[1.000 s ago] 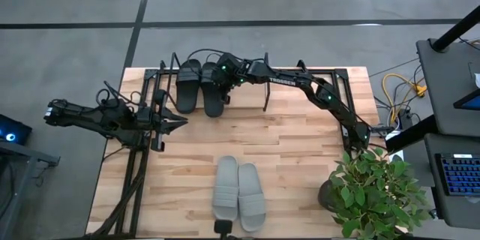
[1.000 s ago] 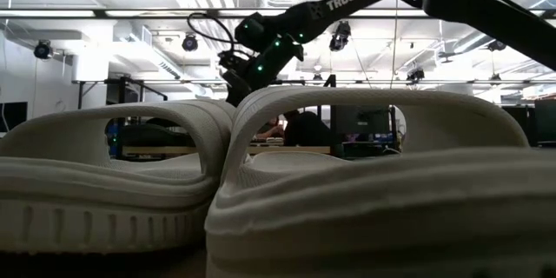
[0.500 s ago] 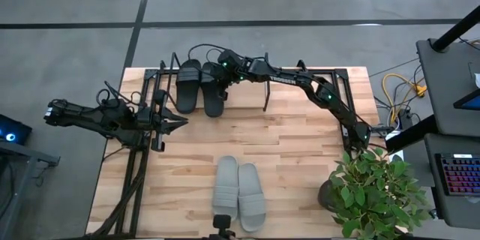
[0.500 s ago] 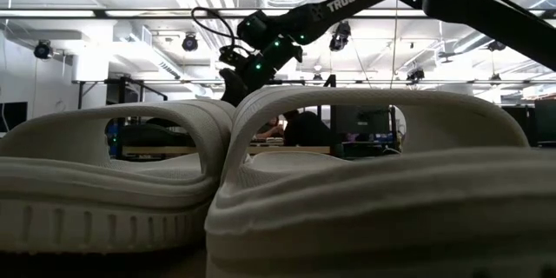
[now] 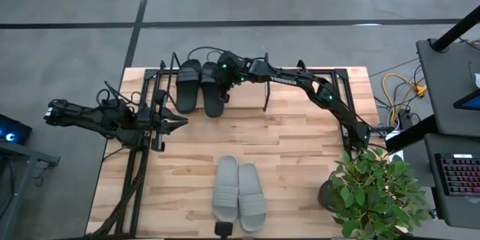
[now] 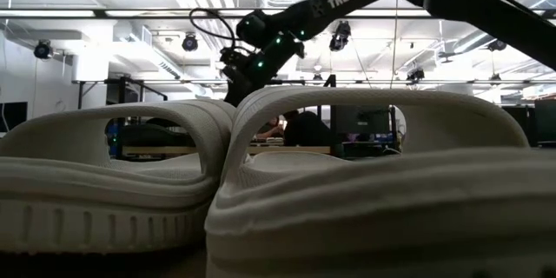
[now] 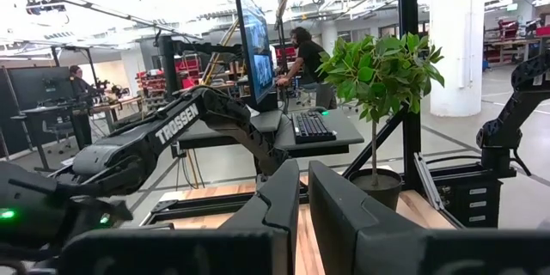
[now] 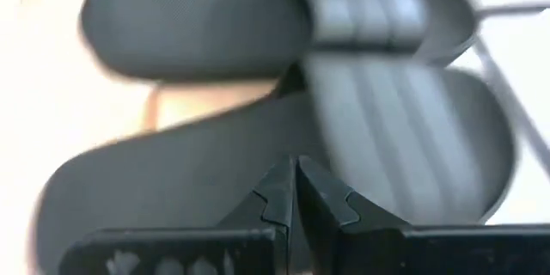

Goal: Pick and place slides into the shelf
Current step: Adjust the right black slide from the shelf

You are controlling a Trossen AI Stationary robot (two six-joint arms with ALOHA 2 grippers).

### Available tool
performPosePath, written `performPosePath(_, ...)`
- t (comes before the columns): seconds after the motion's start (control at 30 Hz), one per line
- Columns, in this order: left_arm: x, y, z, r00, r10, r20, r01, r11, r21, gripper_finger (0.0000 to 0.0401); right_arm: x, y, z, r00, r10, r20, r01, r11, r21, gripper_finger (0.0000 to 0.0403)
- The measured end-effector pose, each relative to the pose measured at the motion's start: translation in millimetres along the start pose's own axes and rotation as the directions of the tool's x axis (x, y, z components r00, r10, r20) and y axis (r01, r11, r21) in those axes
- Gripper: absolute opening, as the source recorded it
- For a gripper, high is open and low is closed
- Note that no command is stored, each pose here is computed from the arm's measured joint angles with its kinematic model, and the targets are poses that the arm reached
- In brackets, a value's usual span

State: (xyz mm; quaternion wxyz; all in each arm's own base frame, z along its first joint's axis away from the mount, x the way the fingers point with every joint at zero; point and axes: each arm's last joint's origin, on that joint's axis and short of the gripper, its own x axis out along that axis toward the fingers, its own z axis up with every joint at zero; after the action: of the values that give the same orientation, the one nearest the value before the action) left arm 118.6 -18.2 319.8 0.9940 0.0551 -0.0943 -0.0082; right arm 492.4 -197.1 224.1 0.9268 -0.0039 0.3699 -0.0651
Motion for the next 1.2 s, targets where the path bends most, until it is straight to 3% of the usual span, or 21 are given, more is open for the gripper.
performPosePath(0.17,0,0,-1,1.0,0.0,-0.001,0.0,1.0,0.0,0.0015,-17,19,-4,0.988,0.055,-0.146,-0.056,0.998,-0.004,0.0008)
performPosePath(0.37,0,0,-1,1.0,-0.001,-0.002,0.001,1.0,-0.005,0.0015,-13,31,-13,0.972,0.078,-0.222,-0.076,0.997,0.019,0.0008)
performPosePath(0.57,-3,0,-1,1.0,0.001,0.006,-0.001,1.0,-0.006,0.0015,-4,35,-34,0.942,0.013,-0.336,-0.007,1.0,0.018,0.0008)
performPosePath(1.2,-17,2,-3,0.998,0.009,0.058,-0.008,1.0,-0.015,0.0015,6,49,-31,0.967,0.035,-0.251,-0.027,0.999,0.038,0.0008)
